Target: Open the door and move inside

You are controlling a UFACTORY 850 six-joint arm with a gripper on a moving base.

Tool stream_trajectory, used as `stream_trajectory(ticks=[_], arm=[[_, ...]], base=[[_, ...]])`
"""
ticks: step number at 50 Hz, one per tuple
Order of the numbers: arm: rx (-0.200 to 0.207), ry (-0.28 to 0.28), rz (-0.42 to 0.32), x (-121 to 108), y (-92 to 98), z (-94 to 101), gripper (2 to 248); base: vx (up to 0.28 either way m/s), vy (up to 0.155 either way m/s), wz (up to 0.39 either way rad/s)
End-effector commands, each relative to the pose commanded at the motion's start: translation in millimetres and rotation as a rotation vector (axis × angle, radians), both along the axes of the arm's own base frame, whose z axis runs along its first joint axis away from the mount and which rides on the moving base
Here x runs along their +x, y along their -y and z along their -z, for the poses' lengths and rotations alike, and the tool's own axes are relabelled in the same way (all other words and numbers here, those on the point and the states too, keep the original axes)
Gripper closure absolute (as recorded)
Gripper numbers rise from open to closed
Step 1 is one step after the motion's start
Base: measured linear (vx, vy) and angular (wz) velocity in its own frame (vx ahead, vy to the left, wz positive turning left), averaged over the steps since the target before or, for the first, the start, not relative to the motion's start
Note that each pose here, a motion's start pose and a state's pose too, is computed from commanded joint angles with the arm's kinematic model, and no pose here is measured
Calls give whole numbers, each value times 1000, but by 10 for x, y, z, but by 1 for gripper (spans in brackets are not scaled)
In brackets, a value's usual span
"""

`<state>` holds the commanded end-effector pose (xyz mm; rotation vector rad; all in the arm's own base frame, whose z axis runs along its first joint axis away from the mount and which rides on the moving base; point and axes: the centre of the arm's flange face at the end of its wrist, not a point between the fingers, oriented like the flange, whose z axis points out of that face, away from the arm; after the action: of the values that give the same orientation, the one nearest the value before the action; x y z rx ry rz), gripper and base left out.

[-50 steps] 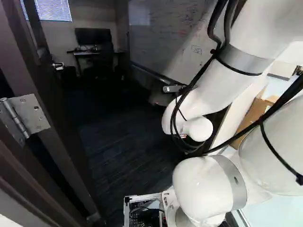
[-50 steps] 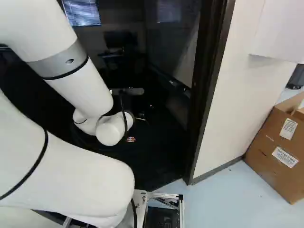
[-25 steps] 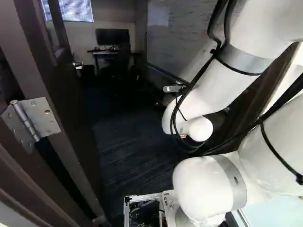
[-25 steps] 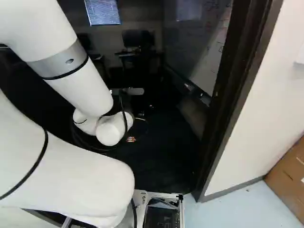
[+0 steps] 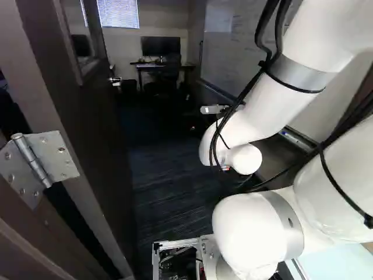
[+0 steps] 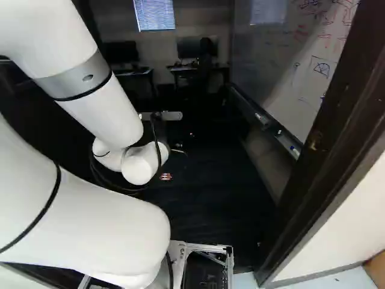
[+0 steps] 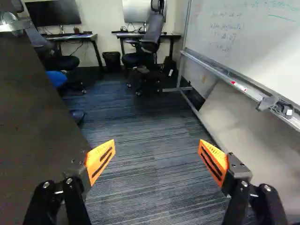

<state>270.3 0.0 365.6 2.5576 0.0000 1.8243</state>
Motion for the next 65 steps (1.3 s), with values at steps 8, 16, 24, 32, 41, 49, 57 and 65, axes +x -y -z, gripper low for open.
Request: stream_trajectory(ticks=[8,16,24,32,41,49,57,65], arm=[[0,0,0,0,0,0,3],[0,0,0,0,0,0,3],[0,0,0,0,0,0,3],[0,0,0,0,0,0,3],[0,0,0,0,0,0,3],[0,0,0,0,0,0,3],[0,0,0,0,0,0,3],[0,0,0,0,0,0,3]], base=[[192,-20,193],[174,-8,145],[185,17,168],[220,-32,184],[231,-27,197],[234,-27,194],[232,-30,140],[252,-47,13]])
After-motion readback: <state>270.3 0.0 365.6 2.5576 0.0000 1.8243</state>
